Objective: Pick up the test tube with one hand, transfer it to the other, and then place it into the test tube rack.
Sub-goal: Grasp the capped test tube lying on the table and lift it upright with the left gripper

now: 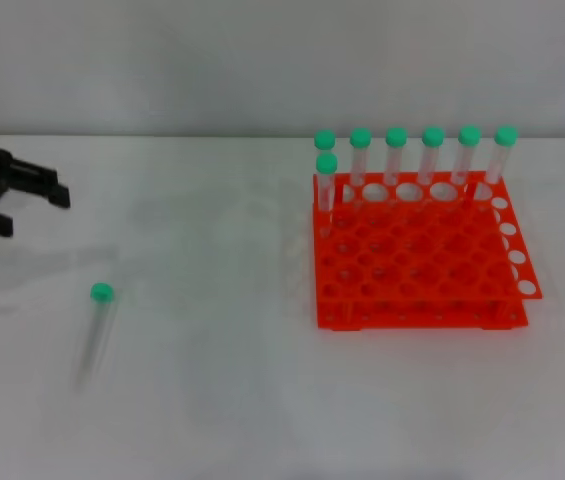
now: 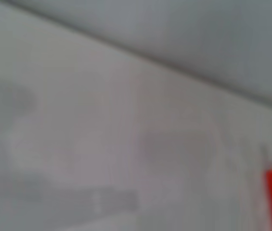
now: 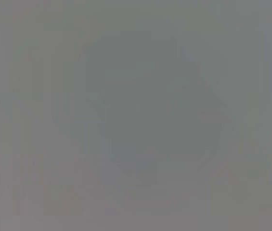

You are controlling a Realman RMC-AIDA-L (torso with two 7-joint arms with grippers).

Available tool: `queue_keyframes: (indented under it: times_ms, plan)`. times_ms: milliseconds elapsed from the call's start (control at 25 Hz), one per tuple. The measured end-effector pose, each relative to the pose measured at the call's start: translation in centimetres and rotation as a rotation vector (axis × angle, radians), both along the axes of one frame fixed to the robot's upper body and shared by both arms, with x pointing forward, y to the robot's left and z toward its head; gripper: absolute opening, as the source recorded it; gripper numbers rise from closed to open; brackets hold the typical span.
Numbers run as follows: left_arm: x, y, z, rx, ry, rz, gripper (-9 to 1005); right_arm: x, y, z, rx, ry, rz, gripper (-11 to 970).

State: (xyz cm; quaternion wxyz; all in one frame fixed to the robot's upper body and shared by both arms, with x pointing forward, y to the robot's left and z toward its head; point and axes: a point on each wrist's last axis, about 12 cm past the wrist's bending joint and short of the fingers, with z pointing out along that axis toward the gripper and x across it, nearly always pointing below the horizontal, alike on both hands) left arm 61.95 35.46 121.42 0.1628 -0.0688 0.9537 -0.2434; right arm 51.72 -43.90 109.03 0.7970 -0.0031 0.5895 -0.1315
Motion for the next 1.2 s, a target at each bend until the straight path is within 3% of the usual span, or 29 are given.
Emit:
queue_keyframes:
  times_ms: [400, 880, 1200]
  plan:
    - [0.6, -5.6, -3.0, 0.09, 0.253, -0.12, 877, 0.4, 0.5, 0.0, -0.038, 0.005, -0.006, 667]
    - [-0.3, -6.4, -4.1, 0.181, 0.362, -0.159, 877, 0.3, 0.6, -0.1, -0.039, 0.001, -0.004, 666]
    - [-0.6, -7.0, -5.0, 0.217, 0.371, -0.17, 876, 0.2, 1.0, -0.3, -0.035, 0.004, 0.002, 666]
